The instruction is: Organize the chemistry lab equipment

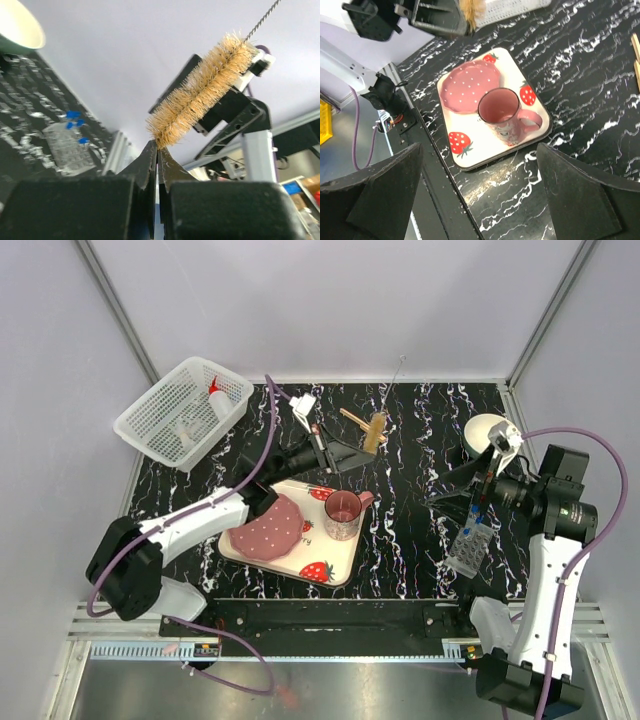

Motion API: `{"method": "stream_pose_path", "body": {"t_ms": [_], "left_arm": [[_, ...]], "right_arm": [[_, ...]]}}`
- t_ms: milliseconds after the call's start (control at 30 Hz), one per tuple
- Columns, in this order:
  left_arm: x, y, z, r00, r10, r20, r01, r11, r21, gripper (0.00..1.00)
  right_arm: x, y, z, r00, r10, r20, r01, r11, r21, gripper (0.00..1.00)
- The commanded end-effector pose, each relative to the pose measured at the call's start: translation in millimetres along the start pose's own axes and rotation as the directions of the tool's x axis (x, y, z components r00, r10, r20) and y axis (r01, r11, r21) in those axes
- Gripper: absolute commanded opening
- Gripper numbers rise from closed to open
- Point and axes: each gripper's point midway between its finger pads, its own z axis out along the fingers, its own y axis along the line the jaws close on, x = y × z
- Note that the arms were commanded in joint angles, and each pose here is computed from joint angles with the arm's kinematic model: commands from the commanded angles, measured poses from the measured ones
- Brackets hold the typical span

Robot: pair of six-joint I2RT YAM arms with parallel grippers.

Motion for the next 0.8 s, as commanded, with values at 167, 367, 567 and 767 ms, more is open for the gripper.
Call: {"method": "stream_pose_path", "body": {"t_ms": [167, 367, 567, 767], "left_arm": [[20, -63, 35, 0.986, -0.152, 0.075, 0.129, 0.960, 0.247, 0.00], [37, -61, 52, 0.984, -0.166, 0.063, 0.147, 0.960, 0.239, 0.00], [56, -59, 65, 0.983, -0.180, 0.037, 0.168, 0.961, 0.219, 0.00], [61, -57, 71, 0.983, -0.180, 0.040, 0.168, 0.964, 0.207, 0.00]], "right_arm": [[-67, 26, -3, 0.990, 0.015, 0.141, 0.005, 0.990, -0.143, 1.00], [-79, 27, 1, 0.980, 0.111, 0.165, -0.082, 0.981, -0.173, 1.00], [-77, 26, 22, 0.975, 0.163, 0.153, -0.129, 0.968, -0.213, 0.93], [-71, 13, 40, 0.972, 0.199, 0.124, -0.172, 0.965, -0.195, 0.76]]}}
